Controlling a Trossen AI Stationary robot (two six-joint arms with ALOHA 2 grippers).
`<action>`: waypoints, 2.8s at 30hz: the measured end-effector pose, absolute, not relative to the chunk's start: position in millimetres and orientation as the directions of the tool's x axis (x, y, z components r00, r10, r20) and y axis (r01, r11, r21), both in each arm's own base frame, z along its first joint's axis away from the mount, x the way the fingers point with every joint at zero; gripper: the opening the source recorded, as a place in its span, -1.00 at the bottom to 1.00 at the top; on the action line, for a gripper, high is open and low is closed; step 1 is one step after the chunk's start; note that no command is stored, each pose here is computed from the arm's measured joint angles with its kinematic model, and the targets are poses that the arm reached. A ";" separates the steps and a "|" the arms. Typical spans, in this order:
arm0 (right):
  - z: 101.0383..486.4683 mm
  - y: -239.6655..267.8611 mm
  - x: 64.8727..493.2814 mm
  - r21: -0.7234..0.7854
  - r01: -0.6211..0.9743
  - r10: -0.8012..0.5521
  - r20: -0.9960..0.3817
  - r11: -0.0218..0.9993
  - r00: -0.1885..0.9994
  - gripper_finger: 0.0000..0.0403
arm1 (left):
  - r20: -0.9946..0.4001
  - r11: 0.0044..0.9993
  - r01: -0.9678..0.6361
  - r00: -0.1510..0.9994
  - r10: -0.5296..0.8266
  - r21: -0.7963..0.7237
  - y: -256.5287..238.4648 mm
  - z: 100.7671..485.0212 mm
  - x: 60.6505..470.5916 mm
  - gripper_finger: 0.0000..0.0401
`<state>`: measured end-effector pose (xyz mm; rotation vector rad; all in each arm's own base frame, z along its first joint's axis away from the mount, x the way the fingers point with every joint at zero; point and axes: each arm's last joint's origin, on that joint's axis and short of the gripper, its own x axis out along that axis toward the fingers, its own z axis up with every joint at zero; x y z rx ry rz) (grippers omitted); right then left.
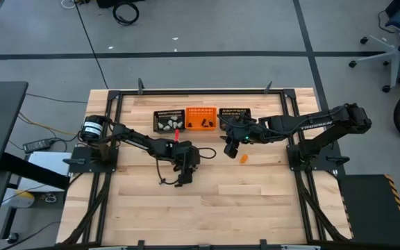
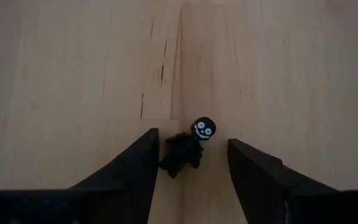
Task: Sort Halloween decoration
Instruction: Put the black skeleton toy into the orange bin, then put the white skull toy into the left black bin
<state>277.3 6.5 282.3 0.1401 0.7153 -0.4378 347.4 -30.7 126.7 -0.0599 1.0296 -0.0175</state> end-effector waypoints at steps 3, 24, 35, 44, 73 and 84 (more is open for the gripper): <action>282.3 6.5 277.4 -0.024 0.434 -0.340 -0.661 0.900 0.669 -0.18 | -0.856 0.998 -0.017 0.515 -0.041 -0.058 -30.6 126.7 347.4 -0.16; 282.1 6.5 277.2 -0.027 0.433 -0.340 -0.662 0.901 0.667 -0.18 | -0.832 0.996 -0.079 0.555 0.011 -0.040 -25.6 157.1 345.6 -0.97; 282.0 6.4 277.2 -0.031 0.431 -0.342 -0.662 0.902 0.667 -0.18 | -0.786 0.972 -0.227 0.591 0.180 0.051 9.0 174.5 354.4 -0.97; 280.1 6.3 275.1 -0.036 0.437 -0.342 -0.682 0.899 0.647 -0.18 | -0.709 0.919 -0.364 0.606 0.359 0.154 55.5 201.0 365.6 -0.98; 280.2 5.5 274.9 -0.052 0.456 -0.367 -0.674 0.889 0.640 -0.18 | -0.730 0.848 -0.518 0.539 0.421 0.107 109.1 207.5 354.4 -0.18; 280.0 5.9 274.9 -0.032 0.457 -0.354 -0.680 0.889 0.642 -0.18 | -0.757 0.944 -0.213 0.651 -0.054 -0.251 58.5 208.7 363.4 -0.24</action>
